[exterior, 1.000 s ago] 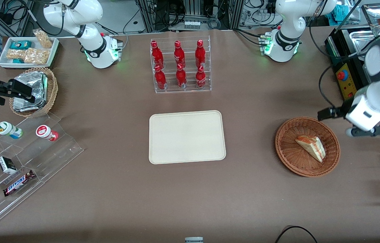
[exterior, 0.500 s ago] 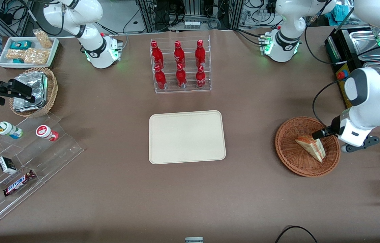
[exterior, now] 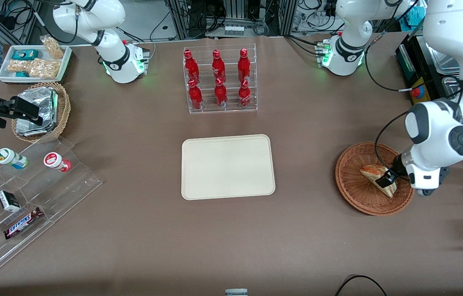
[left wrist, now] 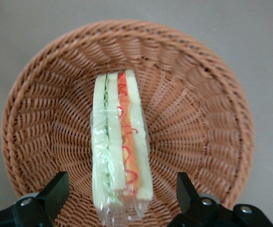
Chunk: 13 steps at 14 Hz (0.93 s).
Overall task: Place sandwich from basket to tray
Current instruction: 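Close the left gripper on the sandwich and lift it from the basket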
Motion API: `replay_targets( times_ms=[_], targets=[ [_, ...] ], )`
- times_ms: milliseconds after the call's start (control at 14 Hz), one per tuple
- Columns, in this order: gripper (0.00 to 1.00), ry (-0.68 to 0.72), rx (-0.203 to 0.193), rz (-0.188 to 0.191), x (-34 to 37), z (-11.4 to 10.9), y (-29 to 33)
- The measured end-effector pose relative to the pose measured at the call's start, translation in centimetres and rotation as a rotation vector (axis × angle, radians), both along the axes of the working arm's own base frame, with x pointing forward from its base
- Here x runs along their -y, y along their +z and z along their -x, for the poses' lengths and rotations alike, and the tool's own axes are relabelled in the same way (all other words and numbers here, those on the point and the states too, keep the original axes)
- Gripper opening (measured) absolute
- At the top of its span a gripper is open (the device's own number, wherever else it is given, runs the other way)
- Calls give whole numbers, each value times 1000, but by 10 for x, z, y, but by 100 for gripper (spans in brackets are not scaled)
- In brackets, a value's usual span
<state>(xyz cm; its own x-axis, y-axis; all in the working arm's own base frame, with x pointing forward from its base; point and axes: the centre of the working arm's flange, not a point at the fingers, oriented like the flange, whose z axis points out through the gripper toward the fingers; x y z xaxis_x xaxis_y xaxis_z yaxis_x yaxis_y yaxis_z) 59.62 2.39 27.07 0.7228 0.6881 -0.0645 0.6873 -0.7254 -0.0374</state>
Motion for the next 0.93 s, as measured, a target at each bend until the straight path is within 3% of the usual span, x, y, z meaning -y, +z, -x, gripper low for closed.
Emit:
replay_targets(
  times_ms=[286, 571, 643, 929],
  targets=[
    [59, 5, -36, -1, -1, 4, -23],
    [23, -47, -74, -36, 3, 1, 13],
    [19, -93, -84, -42, 13, -2, 33],
    [19, -451, -123, -41, 91, -14, 97]
  ],
)
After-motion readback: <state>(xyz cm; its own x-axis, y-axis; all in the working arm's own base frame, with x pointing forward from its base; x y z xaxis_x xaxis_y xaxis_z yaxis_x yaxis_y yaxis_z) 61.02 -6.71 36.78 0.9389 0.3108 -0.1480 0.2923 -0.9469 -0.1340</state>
